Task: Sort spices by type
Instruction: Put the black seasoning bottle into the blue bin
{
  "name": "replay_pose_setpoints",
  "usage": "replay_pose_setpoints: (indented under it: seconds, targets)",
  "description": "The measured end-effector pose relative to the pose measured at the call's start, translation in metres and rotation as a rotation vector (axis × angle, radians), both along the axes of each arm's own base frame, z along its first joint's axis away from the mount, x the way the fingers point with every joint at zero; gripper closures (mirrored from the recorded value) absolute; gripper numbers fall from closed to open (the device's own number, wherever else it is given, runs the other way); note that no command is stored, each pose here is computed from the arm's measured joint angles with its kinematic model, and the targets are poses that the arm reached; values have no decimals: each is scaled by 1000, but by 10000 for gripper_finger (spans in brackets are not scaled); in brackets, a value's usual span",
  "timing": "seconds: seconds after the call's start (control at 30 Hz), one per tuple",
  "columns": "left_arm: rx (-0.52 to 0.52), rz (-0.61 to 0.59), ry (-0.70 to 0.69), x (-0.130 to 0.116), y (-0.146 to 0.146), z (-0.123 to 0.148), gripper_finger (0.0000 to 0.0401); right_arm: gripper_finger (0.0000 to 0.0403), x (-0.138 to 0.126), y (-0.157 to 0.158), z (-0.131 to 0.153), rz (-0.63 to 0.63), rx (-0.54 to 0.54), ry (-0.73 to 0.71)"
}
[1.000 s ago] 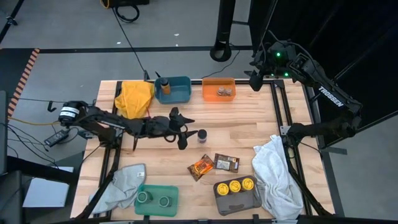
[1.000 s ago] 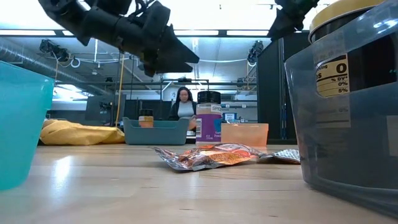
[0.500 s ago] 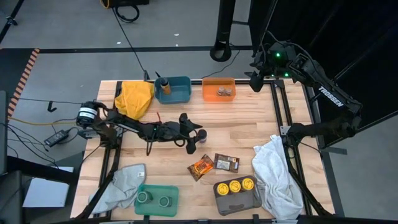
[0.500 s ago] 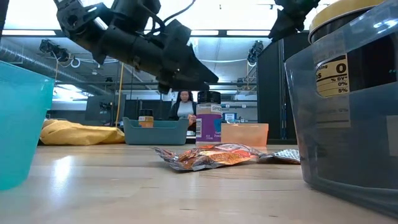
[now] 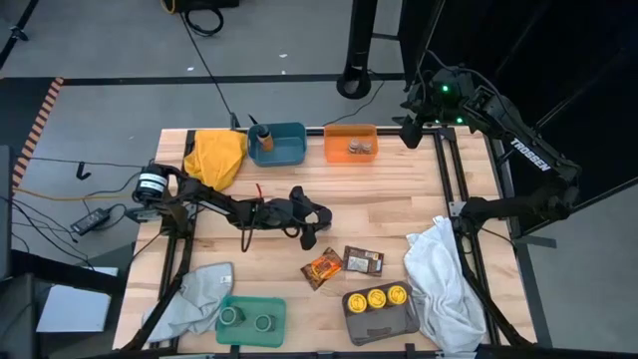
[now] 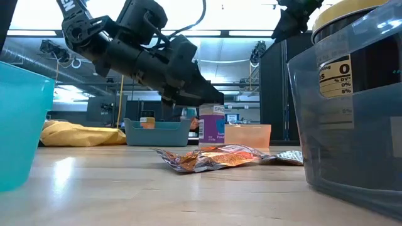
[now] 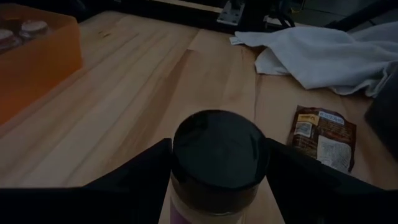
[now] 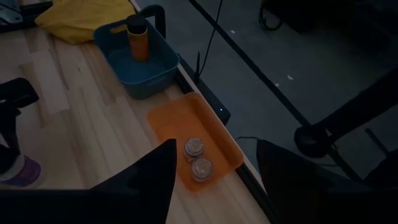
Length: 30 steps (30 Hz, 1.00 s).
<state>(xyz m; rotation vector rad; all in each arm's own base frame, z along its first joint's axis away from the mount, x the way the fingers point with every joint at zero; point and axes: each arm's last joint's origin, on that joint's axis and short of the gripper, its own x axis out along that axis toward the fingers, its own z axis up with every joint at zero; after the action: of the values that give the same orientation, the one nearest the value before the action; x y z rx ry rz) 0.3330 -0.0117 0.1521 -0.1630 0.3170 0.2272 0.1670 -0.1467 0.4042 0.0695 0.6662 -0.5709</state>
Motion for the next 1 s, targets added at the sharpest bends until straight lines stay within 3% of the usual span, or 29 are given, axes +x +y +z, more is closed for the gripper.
replay_pose_setpoints:
  seconds: [0.17,0.37,0.6,0.83,1.0]
  targets:
    - [-1,0,-4,0,0,1,158,172,0,0,0,4,4,-2]
    - [-42,15,-13,0,0,1,214,177,0,0,0,-8,19,-8]
    - [-65,64,-41,0,3,5,214,178,0,1,0,-9,20,-8]
    - [-47,223,-171,1,33,46,214,181,0,1,0,-11,22,-9]
    - [23,420,-169,-9,70,82,214,183,0,1,0,-11,23,-10]
